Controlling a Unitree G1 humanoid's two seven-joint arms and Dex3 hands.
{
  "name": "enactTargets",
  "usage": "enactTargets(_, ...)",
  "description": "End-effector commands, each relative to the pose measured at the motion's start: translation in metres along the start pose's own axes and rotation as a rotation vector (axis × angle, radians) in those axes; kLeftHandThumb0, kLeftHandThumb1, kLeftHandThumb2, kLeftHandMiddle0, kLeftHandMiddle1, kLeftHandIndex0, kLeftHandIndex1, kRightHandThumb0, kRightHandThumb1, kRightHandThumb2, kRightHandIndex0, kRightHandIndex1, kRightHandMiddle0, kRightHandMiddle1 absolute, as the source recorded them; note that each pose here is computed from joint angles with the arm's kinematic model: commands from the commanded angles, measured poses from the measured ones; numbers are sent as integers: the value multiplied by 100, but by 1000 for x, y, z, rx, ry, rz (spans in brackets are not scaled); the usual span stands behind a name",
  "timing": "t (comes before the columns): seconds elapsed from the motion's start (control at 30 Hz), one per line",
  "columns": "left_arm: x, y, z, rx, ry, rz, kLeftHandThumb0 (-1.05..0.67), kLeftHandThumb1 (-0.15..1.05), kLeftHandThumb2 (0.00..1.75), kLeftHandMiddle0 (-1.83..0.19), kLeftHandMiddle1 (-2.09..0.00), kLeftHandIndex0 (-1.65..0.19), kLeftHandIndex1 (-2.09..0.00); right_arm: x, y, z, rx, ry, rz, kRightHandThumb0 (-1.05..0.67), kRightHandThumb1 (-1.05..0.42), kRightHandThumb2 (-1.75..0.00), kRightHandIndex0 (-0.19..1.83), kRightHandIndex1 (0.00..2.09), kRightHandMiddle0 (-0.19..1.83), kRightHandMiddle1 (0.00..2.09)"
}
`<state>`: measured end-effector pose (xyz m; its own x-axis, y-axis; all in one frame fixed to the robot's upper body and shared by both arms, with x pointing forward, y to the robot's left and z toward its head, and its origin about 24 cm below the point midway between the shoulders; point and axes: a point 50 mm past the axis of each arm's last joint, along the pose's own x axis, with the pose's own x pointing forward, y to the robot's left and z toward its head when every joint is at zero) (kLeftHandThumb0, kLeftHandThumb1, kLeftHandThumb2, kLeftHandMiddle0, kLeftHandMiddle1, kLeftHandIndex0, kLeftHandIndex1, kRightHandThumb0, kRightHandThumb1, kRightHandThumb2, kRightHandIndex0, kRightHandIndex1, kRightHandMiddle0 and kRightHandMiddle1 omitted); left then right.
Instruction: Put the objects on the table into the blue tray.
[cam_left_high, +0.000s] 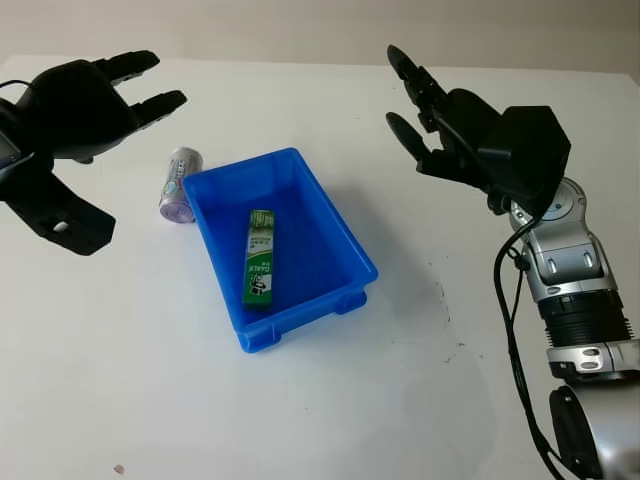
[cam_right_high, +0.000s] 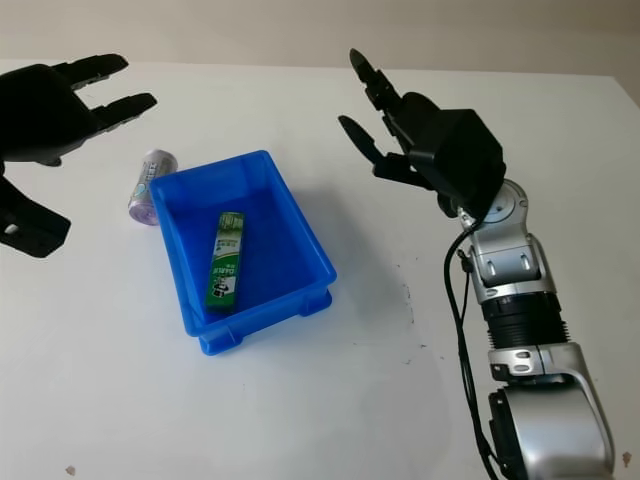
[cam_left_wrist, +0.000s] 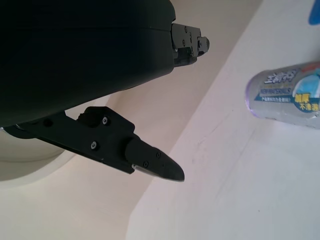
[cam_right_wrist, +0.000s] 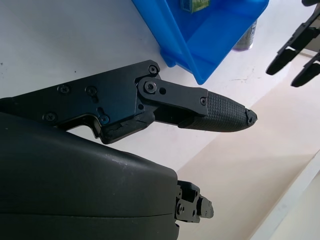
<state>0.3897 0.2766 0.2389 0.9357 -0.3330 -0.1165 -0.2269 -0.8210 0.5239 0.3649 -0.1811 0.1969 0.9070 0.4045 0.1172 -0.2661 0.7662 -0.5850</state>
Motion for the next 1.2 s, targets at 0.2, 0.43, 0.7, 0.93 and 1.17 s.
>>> enactTargets(0.2,3,10,-4,65,-22,87,-2,104,8,-2,-6,-1,-6,-6,-4,2,-43,-46,-2,-69,-105,-68,-17,5,-17,6)
enactTargets(0.43,8,10,2,138,-53,94,-10,104,8,3,-5,4,-4,-10,-5,-1,9,-15,-9,-70,-105,-64,-19,3,-17,5)
enactTargets(0.7,13,8,16,126,-79,90,-9,103,6,3,-5,4,-5,-12,-5,-2,-21,-18,-18,-67,-105,-67,-16,4,-15,6)
enactTargets(0.93,22,11,29,156,-132,73,-13,99,5,4,-5,5,-5,-14,-6,-2,-22,-14,-28,-67,-105,-66,-15,6,-13,6)
enactTargets(1.17,25,11,38,157,-156,80,-21,99,5,1,-6,3,-6,-15,-5,-4,24,3,-16,-71,-105,-63,-19,4,-17,5)
